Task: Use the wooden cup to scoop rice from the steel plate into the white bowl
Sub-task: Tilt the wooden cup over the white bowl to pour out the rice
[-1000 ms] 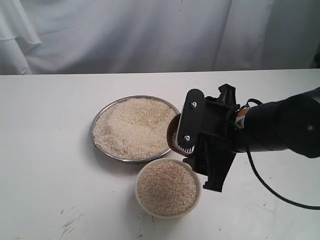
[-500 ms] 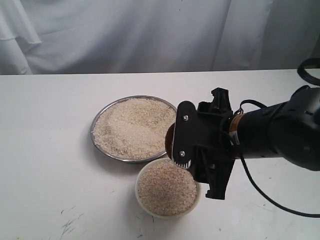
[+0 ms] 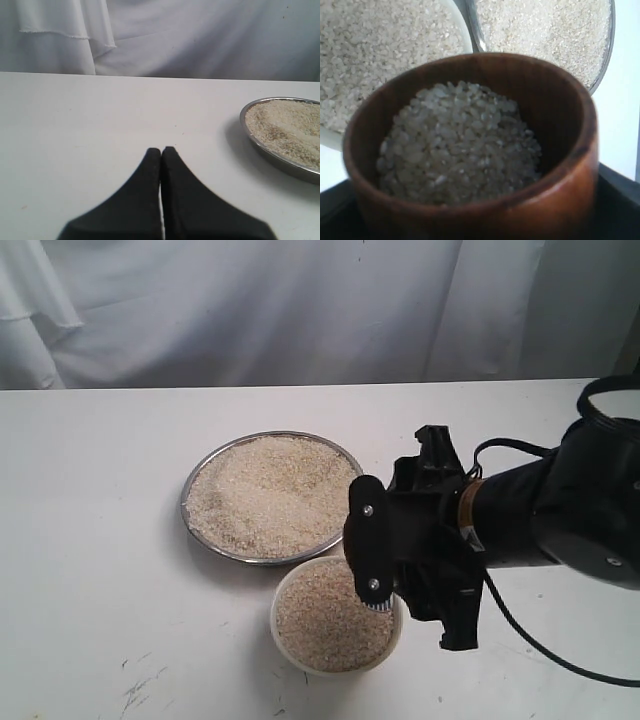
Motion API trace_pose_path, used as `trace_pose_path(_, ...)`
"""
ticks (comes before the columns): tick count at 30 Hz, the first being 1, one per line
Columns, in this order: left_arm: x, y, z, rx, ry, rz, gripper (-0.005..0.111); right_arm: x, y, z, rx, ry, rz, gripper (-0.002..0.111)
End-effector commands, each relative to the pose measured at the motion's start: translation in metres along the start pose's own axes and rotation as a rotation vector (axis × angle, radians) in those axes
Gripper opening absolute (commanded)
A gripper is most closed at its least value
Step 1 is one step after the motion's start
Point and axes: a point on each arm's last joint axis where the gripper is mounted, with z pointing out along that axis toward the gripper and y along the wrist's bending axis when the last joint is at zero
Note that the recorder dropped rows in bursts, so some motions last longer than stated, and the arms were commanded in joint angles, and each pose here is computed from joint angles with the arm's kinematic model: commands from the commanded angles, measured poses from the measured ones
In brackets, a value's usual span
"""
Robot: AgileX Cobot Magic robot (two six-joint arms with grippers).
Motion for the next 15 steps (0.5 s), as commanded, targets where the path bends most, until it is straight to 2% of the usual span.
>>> trace_pose_path(1,0.001,0.0,0.0,0.002,-0.007,-0.004,0.0,-0.008,-0.003,-0.005,0.03,0.011,-0.097,0.0)
trace_pose_path(5,0.001,0.0,0.0,0.002,-0.007,-0.004,0.0,-0.013,-0.011,0.002,-0.004,0.096,-0.126,0.0)
trace_pose_path(9,0.001,0.0,0.0,0.002,-0.007,-0.004,0.0,-0.026,-0.009,0.011,-0.03,0.138,-0.204,0.0)
trace_pose_path(15,0.001,0.0,0.0,0.002,-0.007,-0.004,0.0,-0.026,-0.005,0.023,-0.09,0.229,-0.245,0.0)
